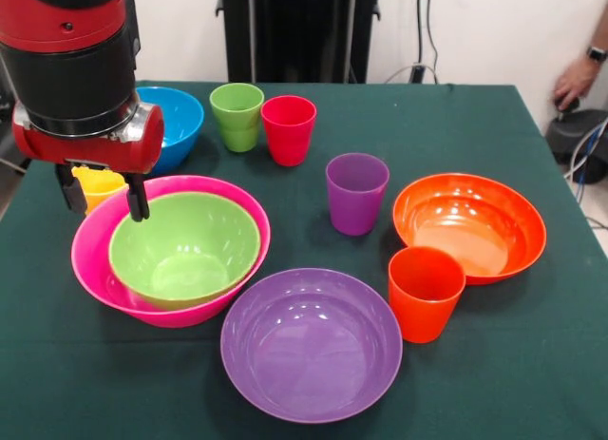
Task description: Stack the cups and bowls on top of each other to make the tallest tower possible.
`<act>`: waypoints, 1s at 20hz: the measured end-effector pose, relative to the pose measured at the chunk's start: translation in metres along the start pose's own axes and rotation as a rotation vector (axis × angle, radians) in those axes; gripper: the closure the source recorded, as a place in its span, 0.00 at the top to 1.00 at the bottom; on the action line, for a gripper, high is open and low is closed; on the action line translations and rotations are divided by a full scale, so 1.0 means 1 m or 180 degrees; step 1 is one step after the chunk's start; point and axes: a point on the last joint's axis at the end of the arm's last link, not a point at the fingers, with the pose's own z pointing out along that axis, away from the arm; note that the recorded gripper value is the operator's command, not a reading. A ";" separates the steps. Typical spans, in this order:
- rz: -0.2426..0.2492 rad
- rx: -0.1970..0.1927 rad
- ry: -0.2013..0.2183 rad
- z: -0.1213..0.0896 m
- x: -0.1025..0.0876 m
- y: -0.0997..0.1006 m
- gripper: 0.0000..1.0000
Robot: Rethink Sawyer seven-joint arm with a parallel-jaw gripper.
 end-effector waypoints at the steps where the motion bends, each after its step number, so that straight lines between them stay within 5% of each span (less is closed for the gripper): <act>1: 0.0000 0.0000 0.0000 0.000 0.000 0.000 1.00; 8: 0.0005 -0.0003 -0.0014 -0.003 -0.001 0.000 1.00; 20: -0.0036 0.0017 -0.0186 -0.047 -0.010 0.018 1.00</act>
